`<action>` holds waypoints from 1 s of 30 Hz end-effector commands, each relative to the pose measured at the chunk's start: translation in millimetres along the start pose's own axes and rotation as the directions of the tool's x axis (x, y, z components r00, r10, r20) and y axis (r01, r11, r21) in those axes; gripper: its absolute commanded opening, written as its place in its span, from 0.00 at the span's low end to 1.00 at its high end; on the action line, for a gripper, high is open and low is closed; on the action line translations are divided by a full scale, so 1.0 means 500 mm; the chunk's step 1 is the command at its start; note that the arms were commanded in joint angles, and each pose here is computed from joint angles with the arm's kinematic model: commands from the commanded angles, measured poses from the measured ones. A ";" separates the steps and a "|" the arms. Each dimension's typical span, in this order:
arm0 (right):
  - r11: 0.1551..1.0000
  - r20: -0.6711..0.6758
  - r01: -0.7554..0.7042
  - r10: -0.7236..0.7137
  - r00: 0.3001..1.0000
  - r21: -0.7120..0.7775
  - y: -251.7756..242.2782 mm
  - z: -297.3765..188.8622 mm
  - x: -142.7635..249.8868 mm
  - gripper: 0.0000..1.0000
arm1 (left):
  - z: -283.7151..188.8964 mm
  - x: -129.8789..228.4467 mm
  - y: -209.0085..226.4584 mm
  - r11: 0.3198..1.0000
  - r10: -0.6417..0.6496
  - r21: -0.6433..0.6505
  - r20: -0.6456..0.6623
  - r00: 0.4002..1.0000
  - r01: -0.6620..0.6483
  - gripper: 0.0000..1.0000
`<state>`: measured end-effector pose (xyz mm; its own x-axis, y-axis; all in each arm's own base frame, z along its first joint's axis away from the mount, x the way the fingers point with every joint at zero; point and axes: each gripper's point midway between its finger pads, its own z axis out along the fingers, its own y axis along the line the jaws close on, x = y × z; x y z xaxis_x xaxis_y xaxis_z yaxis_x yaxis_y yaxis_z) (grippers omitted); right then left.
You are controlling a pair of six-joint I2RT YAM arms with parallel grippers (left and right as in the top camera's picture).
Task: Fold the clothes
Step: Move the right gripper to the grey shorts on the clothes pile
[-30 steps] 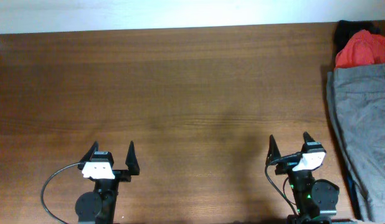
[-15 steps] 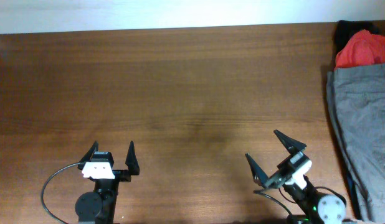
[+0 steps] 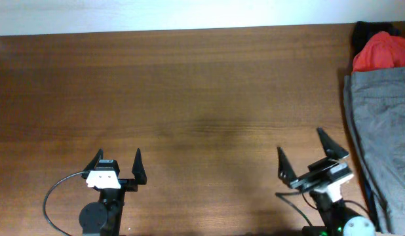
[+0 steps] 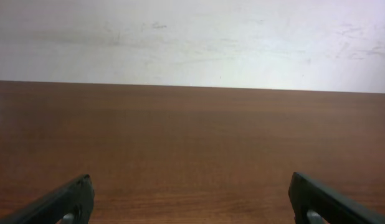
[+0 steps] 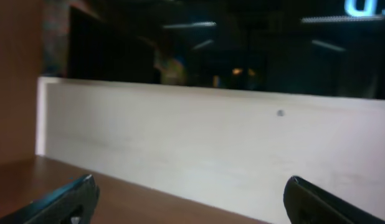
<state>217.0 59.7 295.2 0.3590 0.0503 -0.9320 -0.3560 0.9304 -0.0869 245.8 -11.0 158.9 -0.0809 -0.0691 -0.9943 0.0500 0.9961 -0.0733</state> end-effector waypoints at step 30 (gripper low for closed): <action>0.789 -0.939 0.559 0.340 -0.054 0.254 -0.420 0.093 0.503 0.98 | 0.000 0.003 0.001 1.000 0.016 -0.003 0.001 1.000 -0.016 0.99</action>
<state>421.5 -60.3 81.4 -0.9458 -0.1485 -0.2888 -0.0616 0.9552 -0.2894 245.8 -10.5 158.7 -0.0814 -0.0691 -0.9943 0.0469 0.9962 -0.0731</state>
